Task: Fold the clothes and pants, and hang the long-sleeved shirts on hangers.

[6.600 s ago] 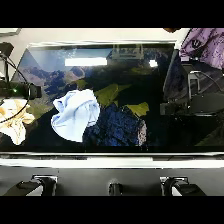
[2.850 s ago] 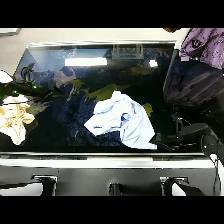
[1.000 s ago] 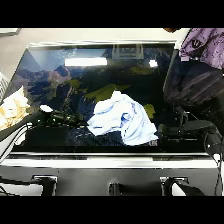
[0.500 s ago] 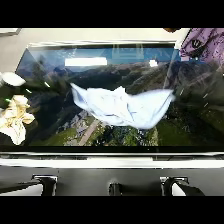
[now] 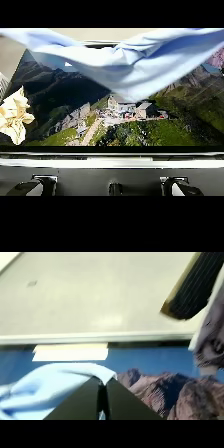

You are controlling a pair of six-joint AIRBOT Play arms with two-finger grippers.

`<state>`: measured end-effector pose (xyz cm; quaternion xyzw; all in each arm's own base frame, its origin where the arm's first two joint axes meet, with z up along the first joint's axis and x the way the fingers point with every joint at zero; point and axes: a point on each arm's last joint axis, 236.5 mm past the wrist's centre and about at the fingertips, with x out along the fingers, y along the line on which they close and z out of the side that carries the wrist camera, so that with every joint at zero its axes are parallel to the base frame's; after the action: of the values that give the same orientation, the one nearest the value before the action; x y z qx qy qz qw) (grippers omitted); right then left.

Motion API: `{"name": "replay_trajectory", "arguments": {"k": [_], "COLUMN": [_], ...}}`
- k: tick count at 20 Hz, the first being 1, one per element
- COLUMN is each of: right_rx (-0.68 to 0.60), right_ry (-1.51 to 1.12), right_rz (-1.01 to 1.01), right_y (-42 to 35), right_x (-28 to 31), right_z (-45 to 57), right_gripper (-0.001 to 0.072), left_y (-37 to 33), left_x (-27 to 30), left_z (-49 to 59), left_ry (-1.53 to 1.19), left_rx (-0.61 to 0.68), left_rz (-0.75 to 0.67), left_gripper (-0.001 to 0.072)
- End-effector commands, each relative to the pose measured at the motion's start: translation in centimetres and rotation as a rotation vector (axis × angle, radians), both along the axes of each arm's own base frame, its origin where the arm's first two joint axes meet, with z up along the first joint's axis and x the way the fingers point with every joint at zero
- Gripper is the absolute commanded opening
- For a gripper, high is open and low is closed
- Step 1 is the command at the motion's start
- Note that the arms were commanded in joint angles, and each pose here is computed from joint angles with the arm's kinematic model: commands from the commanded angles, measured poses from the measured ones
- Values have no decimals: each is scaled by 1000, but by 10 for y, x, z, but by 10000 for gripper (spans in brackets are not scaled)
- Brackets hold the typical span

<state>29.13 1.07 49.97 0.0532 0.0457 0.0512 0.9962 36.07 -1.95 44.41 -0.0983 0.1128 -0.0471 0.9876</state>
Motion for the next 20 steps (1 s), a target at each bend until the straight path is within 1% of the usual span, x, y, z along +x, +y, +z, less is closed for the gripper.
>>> {"name": "replay_trajectory", "arguments": {"k": [1,3,4,6,8,11,14,17,20], "right_rx": [-32,-15,2,78,156,257,356,395,395], "right_ry": [-113,-114,-91,6,154,431,697,938,1108], "right_rz": [-111,-114,-114,-116,-95,-49,-21,5,41], "right_y": [-10,-10,-13,-22,-30,-39,-43,-27,4], "right_x": [-64,-62,-52,-12,48,147,225,260,269], "right_z": [36,37,31,7,-40,-148,-275,-397,-485], "right_gripper": [33,33,33,33,33,34,34,35,36], "left_y": [28,29,30,29,25,16,8,-11,-33], "left_x": [-72,-81,-76,-51,-8,67,124,154,156], "left_z": [43,48,45,26,-17,-127,-255,-376,-462], "left_ry": [-107,-125,-113,-53,70,343,614,852,1018], "left_rx": [-18,-26,-40,-52,-55,-50,-44,-23,6], "left_rz": [141,152,154,149,123,92,79,49,15], "left_gripper": [15,14,15,14,14,14,15,17,17]}}
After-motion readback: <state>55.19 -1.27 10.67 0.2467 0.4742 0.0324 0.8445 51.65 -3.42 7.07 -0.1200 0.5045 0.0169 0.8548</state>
